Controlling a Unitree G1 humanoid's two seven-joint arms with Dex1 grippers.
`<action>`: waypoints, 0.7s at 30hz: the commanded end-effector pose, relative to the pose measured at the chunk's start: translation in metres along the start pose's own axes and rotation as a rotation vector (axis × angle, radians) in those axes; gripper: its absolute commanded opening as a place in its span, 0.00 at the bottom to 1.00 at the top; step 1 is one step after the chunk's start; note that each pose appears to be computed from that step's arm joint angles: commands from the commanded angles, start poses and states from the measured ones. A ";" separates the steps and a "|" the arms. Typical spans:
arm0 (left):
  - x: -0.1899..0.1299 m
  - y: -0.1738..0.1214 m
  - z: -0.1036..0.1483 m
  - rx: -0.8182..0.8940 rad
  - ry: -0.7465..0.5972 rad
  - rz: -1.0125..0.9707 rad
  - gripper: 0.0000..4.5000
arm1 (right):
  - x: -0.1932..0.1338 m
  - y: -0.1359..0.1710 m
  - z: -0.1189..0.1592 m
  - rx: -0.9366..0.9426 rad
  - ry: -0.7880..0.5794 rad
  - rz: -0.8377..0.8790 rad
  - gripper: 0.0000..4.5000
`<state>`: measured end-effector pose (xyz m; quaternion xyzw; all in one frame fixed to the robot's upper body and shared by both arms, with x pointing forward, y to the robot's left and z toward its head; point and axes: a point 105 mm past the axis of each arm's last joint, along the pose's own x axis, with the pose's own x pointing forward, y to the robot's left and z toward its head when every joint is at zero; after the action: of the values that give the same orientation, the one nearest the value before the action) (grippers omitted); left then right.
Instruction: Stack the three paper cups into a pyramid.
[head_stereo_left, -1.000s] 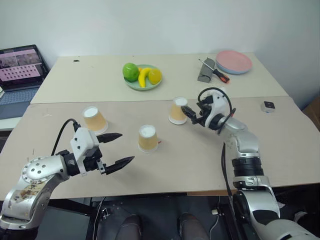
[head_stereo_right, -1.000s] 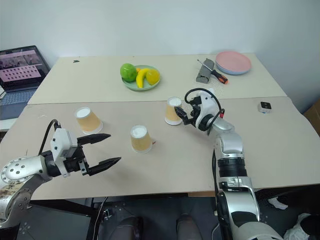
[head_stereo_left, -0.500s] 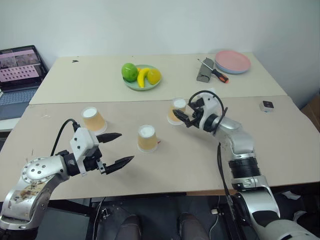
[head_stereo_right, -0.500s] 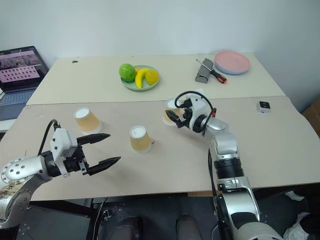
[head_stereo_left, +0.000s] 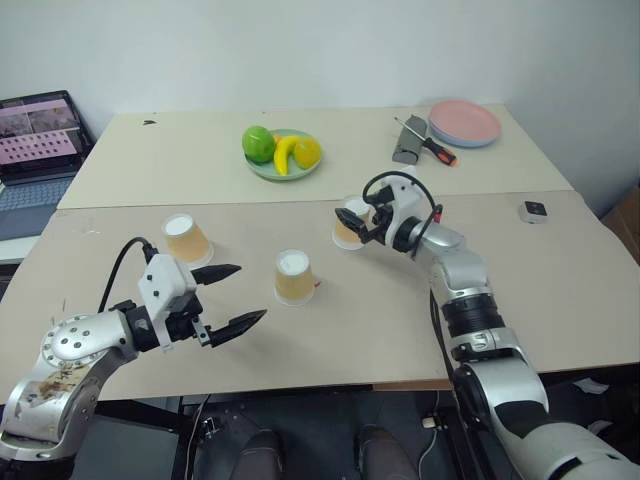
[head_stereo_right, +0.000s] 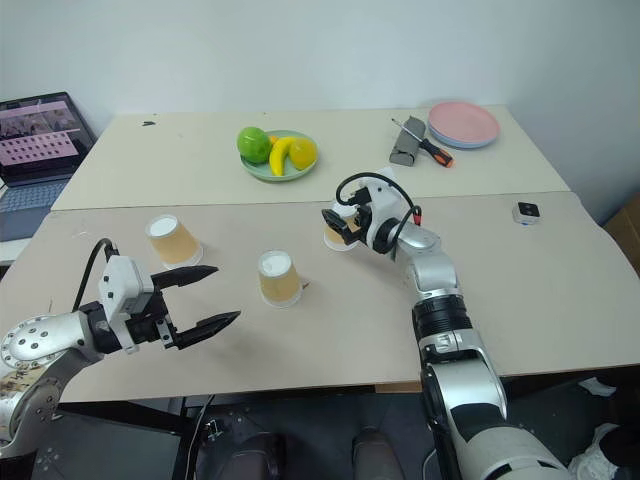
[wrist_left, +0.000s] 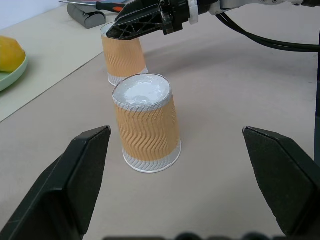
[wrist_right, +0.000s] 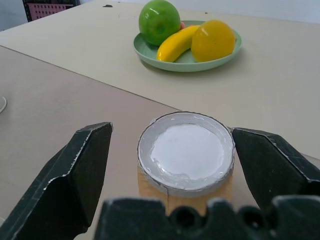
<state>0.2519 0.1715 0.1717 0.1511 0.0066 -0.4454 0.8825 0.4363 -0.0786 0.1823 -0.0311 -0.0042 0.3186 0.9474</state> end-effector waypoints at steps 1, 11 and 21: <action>-0.004 0.000 0.011 0.037 -0.019 0.008 1.00 | 0.007 0.004 0.019 -0.037 -0.061 0.017 0.99; -0.005 0.001 0.011 0.034 -0.019 0.017 1.00 | 0.008 0.003 0.024 -0.021 -0.076 0.027 0.79; -0.004 0.002 0.012 0.030 -0.018 0.018 1.00 | -0.007 -0.012 0.046 -0.023 -0.127 0.014 0.64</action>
<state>0.2519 0.1732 0.1714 0.1495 0.0118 -0.4387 0.8860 0.4399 -0.0857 0.1927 -0.0298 -0.0149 0.3218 0.9462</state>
